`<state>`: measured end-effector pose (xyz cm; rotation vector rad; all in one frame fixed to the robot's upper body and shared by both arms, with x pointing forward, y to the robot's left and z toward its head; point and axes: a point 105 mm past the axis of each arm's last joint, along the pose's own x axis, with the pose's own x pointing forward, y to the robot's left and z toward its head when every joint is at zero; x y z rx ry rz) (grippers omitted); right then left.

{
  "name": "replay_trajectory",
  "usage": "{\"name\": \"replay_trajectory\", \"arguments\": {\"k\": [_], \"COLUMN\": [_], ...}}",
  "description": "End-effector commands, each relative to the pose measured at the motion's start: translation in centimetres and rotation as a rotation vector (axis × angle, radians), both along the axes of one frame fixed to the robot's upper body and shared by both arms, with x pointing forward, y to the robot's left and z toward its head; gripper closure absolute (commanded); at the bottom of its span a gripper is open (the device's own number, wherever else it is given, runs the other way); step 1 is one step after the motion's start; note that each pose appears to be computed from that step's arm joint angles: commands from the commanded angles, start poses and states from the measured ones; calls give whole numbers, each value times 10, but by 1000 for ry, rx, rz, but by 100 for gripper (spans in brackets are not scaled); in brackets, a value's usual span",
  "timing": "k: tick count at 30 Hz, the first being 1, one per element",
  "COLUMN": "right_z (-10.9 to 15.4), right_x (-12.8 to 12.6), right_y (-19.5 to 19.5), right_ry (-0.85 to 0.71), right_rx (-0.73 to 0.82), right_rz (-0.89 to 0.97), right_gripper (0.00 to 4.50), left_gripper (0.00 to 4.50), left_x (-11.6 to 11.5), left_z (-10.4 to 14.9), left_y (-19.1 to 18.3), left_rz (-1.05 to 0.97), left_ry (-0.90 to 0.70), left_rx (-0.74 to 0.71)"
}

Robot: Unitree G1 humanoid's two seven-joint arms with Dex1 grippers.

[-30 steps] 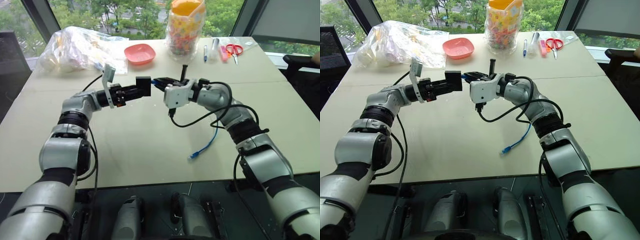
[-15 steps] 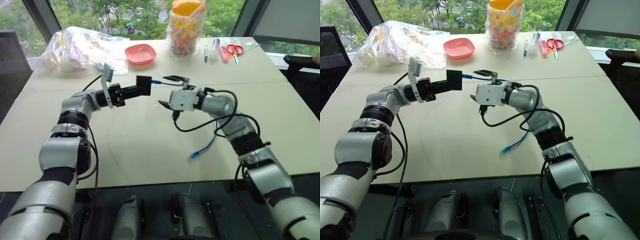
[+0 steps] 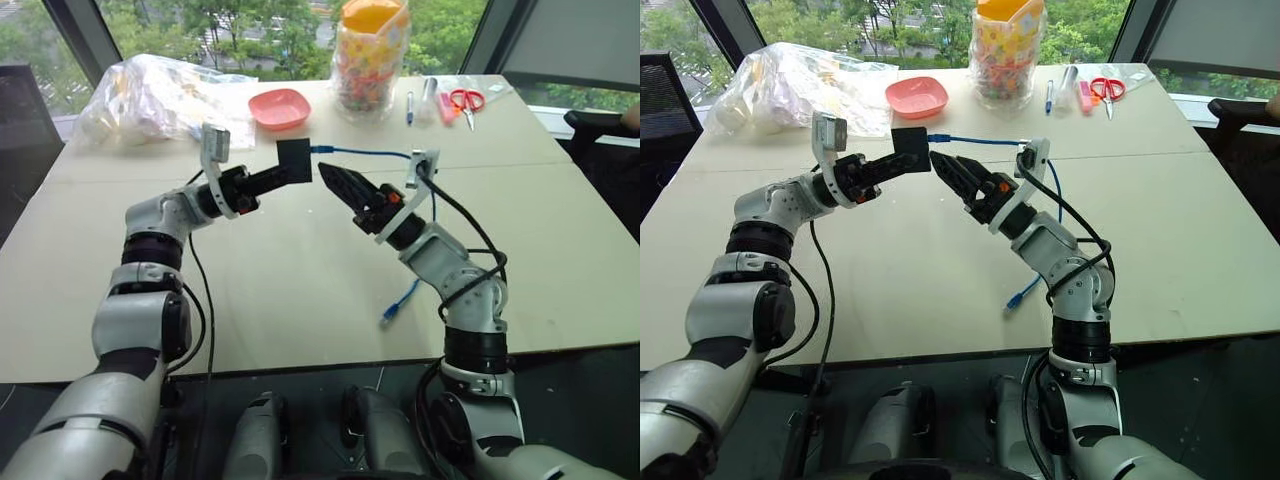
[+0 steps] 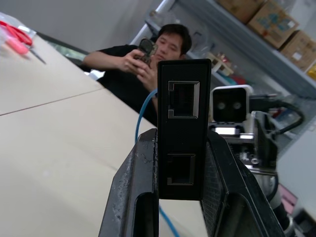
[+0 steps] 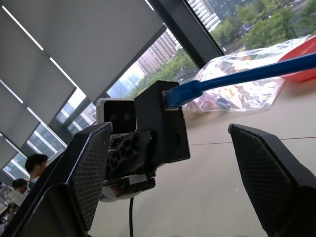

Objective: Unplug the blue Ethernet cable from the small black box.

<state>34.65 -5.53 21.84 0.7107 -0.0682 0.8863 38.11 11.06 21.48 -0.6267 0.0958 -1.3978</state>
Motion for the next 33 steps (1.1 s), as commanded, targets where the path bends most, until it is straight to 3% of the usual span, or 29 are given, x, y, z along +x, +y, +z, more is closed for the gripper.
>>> {"name": "replay_trajectory", "arguments": {"k": [1,10,18,25,33], "right_z": [16,21,24,11,21], "right_x": [4,6,-1,-11,-4], "right_y": [-3,-4,3,12,3], "right_ry": [-37,-61,-85,-93,-124], "right_rx": [39,79,82,20,63], "right_rz": [-33,-34,14,72,-4], "right_gripper": [57,57,57,57,57], "left_gripper": [399,399,399,399,399], "left_x": [-14,-31,-30,-24,-32], "left_z": [23,19,21,28,17], "left_y": [-5,-6,-3,0,-6], "left_rz": [-62,-70,-39,-7,-44], "left_ry": [-42,0,9,5,29], "left_rx": [-88,-109,-119,-153,-123]}}
